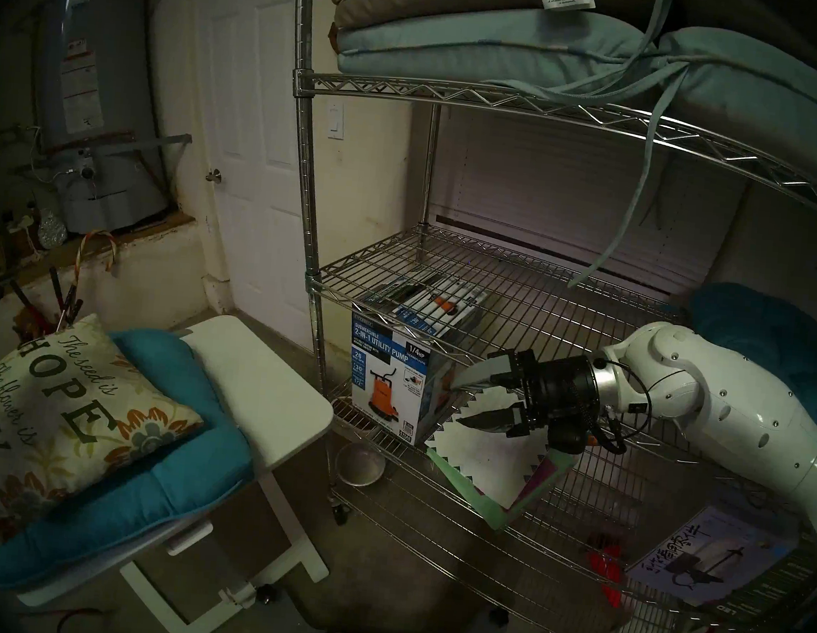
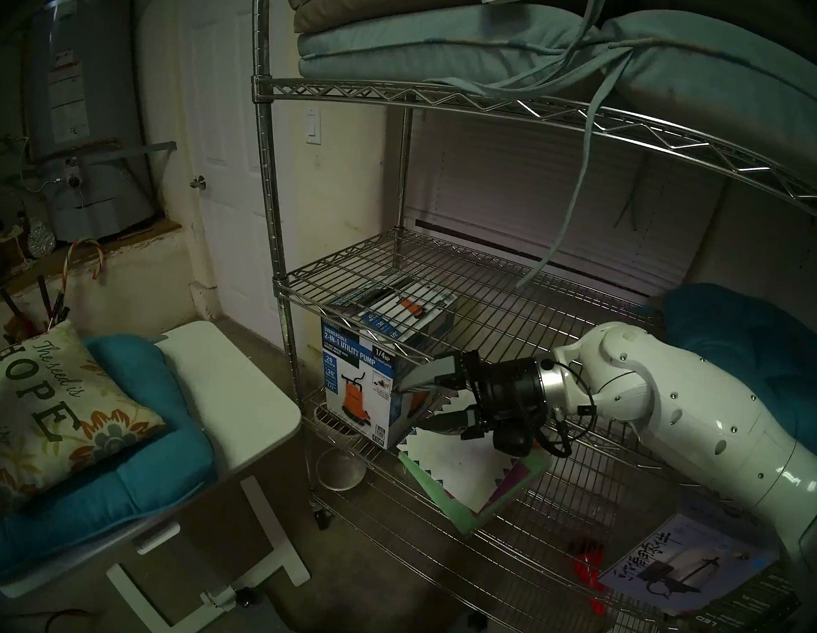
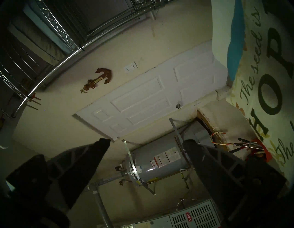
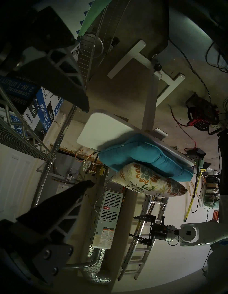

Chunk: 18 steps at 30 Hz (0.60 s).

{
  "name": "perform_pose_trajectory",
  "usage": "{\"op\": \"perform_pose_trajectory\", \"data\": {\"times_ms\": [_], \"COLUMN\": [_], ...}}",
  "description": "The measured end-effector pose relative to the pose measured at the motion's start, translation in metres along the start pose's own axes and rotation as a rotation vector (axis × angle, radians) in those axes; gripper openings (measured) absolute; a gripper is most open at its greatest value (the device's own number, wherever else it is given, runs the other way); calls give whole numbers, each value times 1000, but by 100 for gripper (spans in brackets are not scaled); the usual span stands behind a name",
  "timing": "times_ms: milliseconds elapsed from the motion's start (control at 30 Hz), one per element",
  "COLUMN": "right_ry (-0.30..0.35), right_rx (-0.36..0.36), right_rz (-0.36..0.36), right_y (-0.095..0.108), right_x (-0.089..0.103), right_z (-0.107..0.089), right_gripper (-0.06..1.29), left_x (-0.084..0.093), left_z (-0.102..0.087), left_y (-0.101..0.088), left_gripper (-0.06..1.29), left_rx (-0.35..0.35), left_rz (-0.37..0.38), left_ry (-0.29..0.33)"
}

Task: Take cushion off the shelf

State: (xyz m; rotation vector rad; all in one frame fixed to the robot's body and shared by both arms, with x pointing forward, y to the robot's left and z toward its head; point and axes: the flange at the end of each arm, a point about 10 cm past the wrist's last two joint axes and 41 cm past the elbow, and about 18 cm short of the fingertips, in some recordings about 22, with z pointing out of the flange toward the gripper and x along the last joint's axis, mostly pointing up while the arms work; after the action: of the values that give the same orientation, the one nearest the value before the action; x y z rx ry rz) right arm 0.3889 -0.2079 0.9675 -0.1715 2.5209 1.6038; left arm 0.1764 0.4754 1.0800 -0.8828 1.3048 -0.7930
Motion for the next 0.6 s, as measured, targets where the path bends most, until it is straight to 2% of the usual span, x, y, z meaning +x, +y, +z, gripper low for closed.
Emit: {"op": "perform_pose_trajectory", "data": {"times_ms": [600], "right_ry": [0], "right_rx": [0], "right_rz": [0], "right_y": [0], "right_x": [0], "right_z": [0], "right_gripper": [123], "left_x": [41], "left_z": [66], "left_y": [9], "left_gripper": [127], "left_rx": [-12], "left_rz": [3], "left_ry": [104]}}
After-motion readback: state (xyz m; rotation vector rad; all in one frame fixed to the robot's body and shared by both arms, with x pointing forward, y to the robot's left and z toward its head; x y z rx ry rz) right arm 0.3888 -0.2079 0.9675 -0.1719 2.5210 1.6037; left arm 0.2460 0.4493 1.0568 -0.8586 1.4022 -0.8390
